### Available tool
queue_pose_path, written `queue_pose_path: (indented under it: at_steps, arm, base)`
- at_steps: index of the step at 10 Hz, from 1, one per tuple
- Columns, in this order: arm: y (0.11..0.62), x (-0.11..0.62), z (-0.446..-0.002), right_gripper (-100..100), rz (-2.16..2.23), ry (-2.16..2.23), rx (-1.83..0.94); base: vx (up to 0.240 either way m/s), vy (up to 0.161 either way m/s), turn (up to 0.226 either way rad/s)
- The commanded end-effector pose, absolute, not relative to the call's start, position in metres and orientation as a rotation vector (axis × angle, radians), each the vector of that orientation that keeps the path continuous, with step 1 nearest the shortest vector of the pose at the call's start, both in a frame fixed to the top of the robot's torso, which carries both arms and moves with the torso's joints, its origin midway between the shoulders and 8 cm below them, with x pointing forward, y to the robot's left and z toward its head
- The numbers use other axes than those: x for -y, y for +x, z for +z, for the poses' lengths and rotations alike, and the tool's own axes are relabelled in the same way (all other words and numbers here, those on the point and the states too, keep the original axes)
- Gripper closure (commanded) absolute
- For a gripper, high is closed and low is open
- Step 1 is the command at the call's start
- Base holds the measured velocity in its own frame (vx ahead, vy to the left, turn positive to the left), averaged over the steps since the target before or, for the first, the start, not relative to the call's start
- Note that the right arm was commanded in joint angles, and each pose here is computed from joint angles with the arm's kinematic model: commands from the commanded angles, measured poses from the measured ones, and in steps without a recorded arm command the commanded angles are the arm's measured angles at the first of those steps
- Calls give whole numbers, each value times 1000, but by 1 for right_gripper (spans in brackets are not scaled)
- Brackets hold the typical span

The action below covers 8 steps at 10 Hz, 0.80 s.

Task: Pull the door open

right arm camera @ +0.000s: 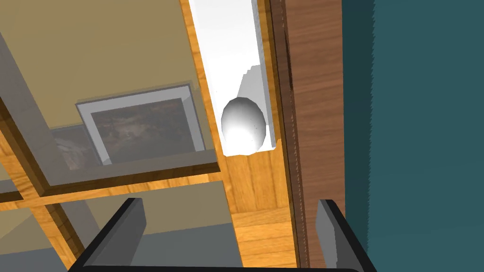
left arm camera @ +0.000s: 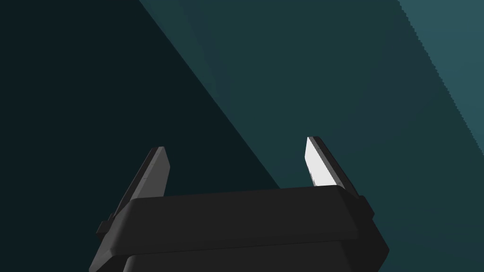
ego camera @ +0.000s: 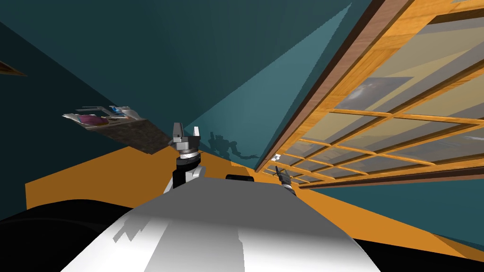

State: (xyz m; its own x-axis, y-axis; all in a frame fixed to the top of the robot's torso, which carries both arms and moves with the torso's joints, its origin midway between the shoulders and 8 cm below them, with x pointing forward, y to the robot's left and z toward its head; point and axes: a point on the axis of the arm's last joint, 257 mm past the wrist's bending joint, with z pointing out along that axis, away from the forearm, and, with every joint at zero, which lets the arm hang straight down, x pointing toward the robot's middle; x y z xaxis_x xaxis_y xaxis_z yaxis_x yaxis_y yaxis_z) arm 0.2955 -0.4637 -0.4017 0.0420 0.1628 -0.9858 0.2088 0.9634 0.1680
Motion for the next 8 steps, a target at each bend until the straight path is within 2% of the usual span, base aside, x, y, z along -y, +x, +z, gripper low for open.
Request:
queue_pose_path:
  at_steps: [1,6,8]
  arm:
    - [287,466,-400,-100,-80,246,-1546]
    - [275,470,-401,-100,-138,176,-1562]
    - [279,472,-401,-100,-148,177,-1561]
  base:
    - [2,53,-40]
    - [4,39,-28]
    - [150,-50,34]
